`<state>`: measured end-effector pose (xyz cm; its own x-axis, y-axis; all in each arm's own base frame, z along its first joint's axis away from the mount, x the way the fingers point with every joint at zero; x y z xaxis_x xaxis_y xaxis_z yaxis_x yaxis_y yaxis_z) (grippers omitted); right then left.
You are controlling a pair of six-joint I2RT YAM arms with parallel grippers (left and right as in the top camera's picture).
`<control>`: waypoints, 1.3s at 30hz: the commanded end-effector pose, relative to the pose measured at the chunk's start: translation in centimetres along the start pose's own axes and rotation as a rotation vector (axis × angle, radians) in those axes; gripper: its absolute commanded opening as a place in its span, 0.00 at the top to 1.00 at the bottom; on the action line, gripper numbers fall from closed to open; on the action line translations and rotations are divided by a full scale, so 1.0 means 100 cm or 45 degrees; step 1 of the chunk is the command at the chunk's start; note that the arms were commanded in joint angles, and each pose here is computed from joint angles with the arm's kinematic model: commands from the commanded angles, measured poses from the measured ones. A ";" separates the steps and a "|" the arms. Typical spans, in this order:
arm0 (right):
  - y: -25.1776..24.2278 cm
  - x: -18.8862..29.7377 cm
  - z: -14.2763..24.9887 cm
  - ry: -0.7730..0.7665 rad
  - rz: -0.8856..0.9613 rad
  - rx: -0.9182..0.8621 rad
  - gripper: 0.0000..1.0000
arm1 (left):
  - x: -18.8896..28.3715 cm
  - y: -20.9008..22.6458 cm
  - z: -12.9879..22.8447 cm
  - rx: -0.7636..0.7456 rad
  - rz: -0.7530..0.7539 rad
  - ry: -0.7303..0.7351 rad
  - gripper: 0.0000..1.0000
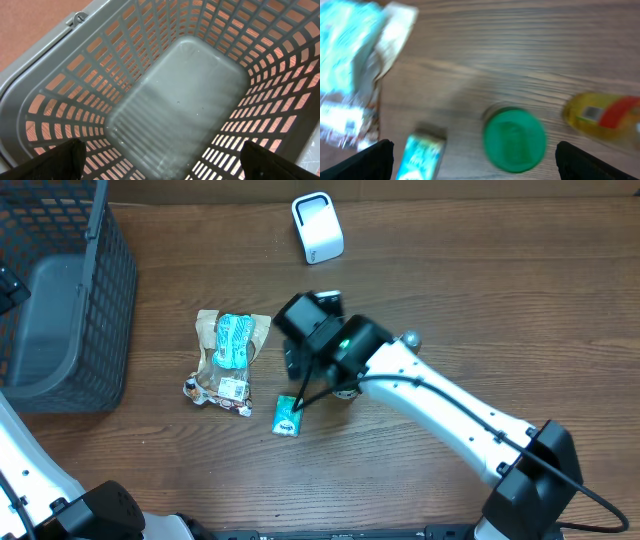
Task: Scan the item barcode
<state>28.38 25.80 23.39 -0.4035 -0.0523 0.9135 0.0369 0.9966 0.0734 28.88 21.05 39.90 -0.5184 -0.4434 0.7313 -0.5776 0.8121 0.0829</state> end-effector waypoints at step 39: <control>-0.037 -0.063 0.028 0.195 0.063 -0.744 0.00 | 0.001 -0.001 -0.004 -0.025 0.010 -0.014 0.00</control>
<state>28.50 22.32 16.30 -0.2500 -0.0578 0.9665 0.5697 0.7983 0.1951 28.88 21.05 39.90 -0.5181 -0.4437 0.7312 -0.5778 0.8119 0.0832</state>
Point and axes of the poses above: each gripper's point midway between its finger pads, its own x axis back along the fingers, its own y axis along the line the jaws close on, z = x × y, the point moved 9 cm from there along x, back along the fingers, and after that the axes turned 7 degrees about -x, right-handed, at the moved point
